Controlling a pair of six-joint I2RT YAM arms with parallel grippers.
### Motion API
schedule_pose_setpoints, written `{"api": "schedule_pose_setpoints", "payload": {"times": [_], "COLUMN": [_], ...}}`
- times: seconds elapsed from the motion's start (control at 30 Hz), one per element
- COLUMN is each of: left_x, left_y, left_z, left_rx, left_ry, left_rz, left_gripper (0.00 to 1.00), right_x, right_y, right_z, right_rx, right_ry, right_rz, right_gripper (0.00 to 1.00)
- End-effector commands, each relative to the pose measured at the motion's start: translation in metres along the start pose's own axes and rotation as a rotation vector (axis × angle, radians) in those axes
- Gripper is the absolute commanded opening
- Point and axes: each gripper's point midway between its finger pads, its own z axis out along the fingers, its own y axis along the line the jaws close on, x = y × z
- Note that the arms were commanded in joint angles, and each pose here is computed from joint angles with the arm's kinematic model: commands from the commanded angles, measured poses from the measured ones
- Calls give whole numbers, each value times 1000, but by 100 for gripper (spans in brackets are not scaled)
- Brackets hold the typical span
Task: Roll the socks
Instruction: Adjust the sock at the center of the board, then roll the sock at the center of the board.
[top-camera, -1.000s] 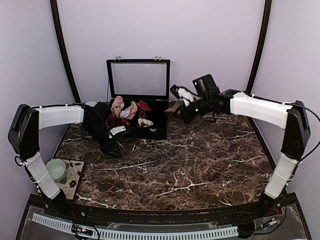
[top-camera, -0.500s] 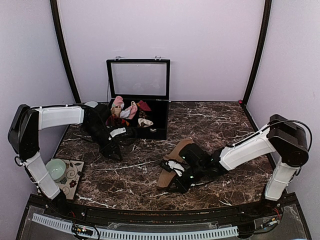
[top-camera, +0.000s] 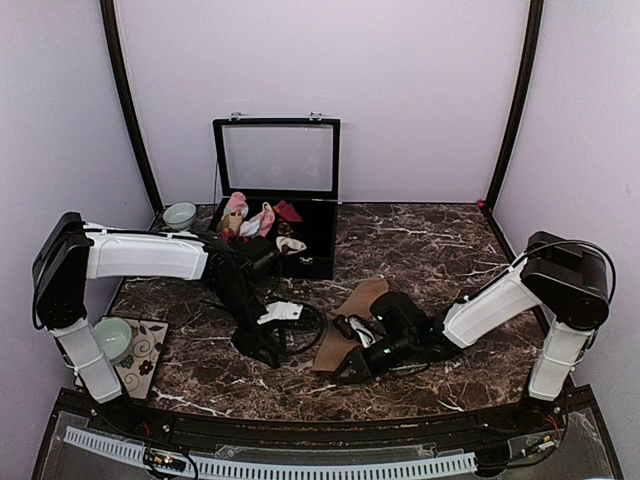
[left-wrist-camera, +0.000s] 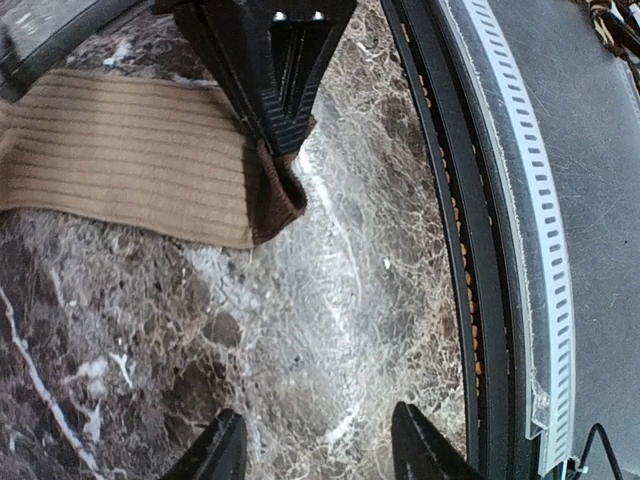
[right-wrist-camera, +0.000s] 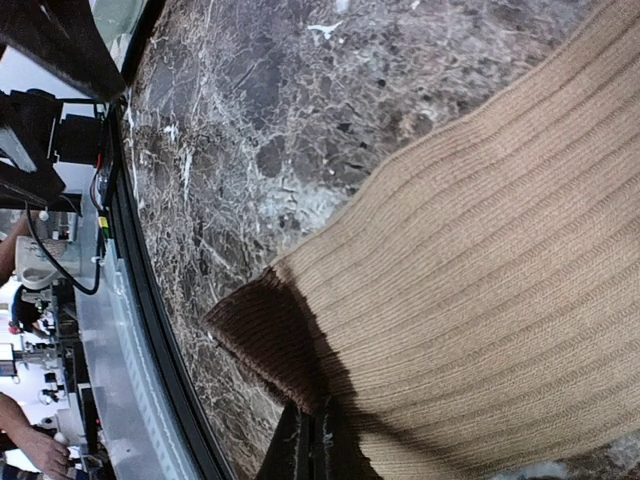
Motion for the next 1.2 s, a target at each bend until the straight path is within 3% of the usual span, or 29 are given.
{"api": "schedule_pose_setpoints", "payload": {"times": [0.0, 0.27, 0.63, 0.83, 0.93, 1.07, 1.17], "left_x": [-29, -59, -59, -49, -41, -38, -38], "left_y": [-2, 2, 12, 13, 11, 12, 14], "left_z": [17, 55, 77, 87, 89, 85, 82], "left_rx": [-19, -10, -61, -36, -22, -34, -43], "left_ry": [13, 34, 50, 82, 100, 116, 113], "left_rz": [168, 269, 271, 232, 207, 196, 196], "left_gripper": [50, 42, 25, 6, 8, 23, 23], "right_x": [15, 24, 27, 23, 22, 25, 25], "right_y": [-17, -26, -27, -26, -25, -27, -26], "right_z": [0, 1, 2, -1, -2, -1, -1], "right_rx": [-15, -24, -37, -33, -33, -25, -31], "right_ry": [9, 28, 45, 28, 24, 38, 44], "right_rz": [146, 199, 215, 206, 203, 202, 197], "right_gripper": [0, 0, 0, 3, 4, 4, 4]}}
